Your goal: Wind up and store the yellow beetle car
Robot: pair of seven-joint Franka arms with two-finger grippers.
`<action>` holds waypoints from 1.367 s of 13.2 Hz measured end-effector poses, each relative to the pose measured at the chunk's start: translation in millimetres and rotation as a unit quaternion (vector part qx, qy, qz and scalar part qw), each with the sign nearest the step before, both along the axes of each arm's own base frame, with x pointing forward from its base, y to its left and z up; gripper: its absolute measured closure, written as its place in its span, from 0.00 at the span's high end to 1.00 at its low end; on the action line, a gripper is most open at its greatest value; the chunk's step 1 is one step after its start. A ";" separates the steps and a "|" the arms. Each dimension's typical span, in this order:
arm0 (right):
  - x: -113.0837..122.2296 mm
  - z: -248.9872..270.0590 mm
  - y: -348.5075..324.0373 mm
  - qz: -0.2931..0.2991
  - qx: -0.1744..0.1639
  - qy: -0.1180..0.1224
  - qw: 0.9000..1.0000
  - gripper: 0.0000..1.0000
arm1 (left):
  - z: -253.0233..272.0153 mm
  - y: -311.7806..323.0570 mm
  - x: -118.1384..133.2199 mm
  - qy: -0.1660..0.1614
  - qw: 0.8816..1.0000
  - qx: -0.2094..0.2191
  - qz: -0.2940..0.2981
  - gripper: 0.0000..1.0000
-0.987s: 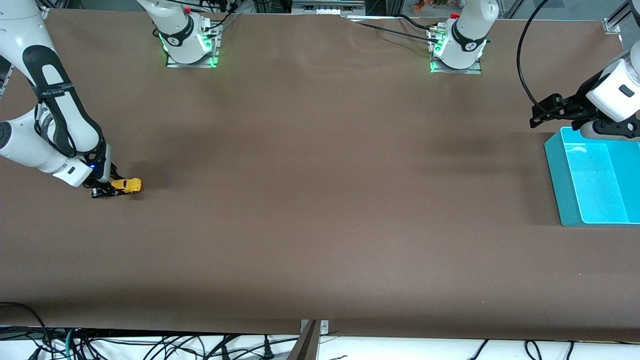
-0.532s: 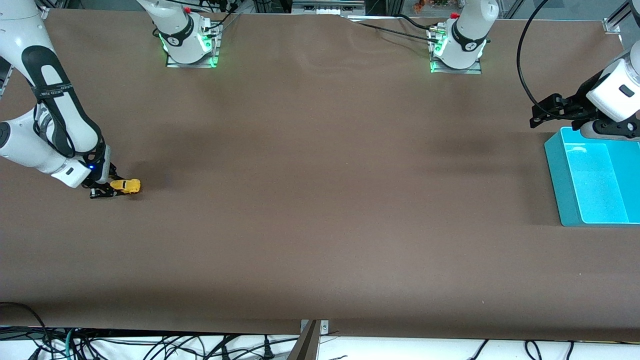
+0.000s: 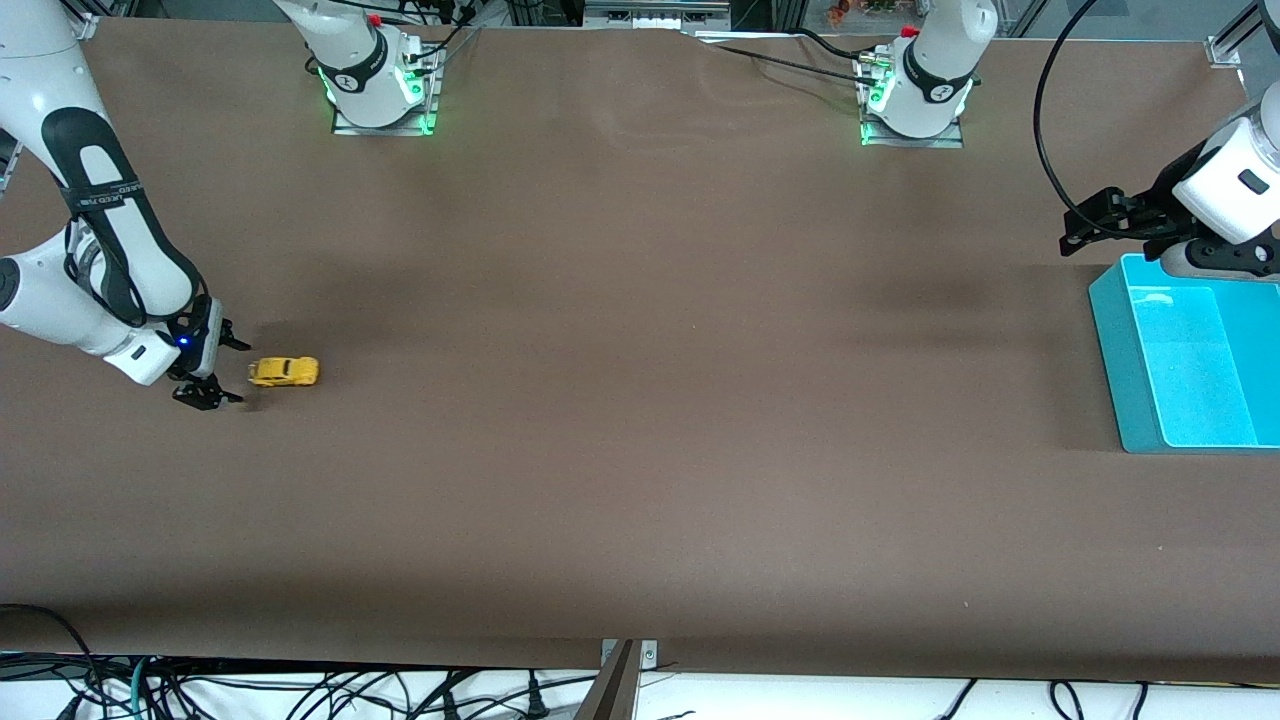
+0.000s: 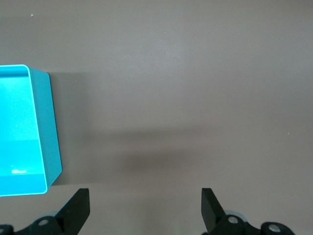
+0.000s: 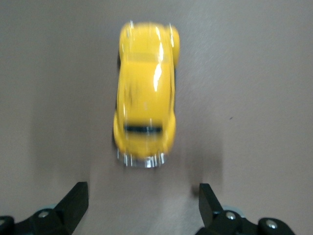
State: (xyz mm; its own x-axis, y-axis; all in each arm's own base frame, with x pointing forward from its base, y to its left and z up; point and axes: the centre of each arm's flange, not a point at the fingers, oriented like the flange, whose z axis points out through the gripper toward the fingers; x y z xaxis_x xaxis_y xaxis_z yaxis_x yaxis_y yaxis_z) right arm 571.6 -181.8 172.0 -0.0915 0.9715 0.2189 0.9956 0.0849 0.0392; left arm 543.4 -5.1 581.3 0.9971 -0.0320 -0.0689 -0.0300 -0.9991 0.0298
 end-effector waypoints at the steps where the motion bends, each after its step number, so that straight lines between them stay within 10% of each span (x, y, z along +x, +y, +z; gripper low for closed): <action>1: 3.1 2.9 2.3 -0.001 0.002 0.001 1.000 1.00 | 0.0 0.0 0.0 0.000 1.000 0.000 0.000 1.00; 11: 32.0 118.5 70.4 -0.077 -0.007 0.010 0.997 1.00 | 0.1 0.2 0.0 0.000 1.000 0.000 0.000 1.00; 18: 11.9 244.2 162.1 -0.156 -0.044 0.034 0.986 1.00 | 0.0 0.3 -0.1 0.001 1.000 0.000 0.000 1.00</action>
